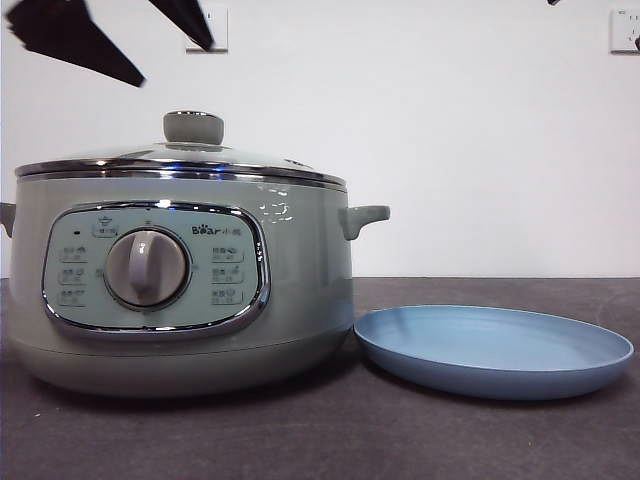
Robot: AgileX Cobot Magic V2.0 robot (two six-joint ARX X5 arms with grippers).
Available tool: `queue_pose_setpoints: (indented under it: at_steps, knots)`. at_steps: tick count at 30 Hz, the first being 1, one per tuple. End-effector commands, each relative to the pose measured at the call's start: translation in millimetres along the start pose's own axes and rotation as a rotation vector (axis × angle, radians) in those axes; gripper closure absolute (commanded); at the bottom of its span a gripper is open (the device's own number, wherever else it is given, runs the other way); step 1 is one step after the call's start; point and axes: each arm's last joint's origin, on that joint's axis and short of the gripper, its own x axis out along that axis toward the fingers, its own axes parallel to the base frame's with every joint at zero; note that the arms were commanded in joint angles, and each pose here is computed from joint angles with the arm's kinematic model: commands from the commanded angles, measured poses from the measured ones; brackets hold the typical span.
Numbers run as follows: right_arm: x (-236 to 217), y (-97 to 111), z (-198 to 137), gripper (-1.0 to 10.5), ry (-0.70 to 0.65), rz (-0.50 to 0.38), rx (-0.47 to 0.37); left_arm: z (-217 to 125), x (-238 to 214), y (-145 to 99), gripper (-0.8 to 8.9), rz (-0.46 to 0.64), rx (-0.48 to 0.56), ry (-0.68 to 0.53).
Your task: Take the pumpkin out from the steamer,put the pumpkin in the blue plate,close the lid
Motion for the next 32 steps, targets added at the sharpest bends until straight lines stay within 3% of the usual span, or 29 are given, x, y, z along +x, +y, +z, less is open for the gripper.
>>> queue_pose_setpoints:
  at_steps: [1,9,14,20,32]
  knots:
    - [0,1,1,4.4,-0.005,0.003,-0.011,-2,14,-4,3.42,0.012,0.045,0.046]
    - [0,1,1,4.4,-0.005,0.003,-0.011,-14,42,-8,3.42,-0.009,0.058,0.165]
    - [0,1,1,4.4,-0.005,0.003,-0.011,-14,44,-7,3.66,-0.008,0.058,0.162]
    - [0,1,1,4.4,-0.005,0.002,-0.011,-14,44,-7,8.29,-0.011,0.08,0.167]
    - [0,1,2,4.5,-0.011,0.008,0.002,-8,38,-8,8.22,-0.012,0.092,0.111]
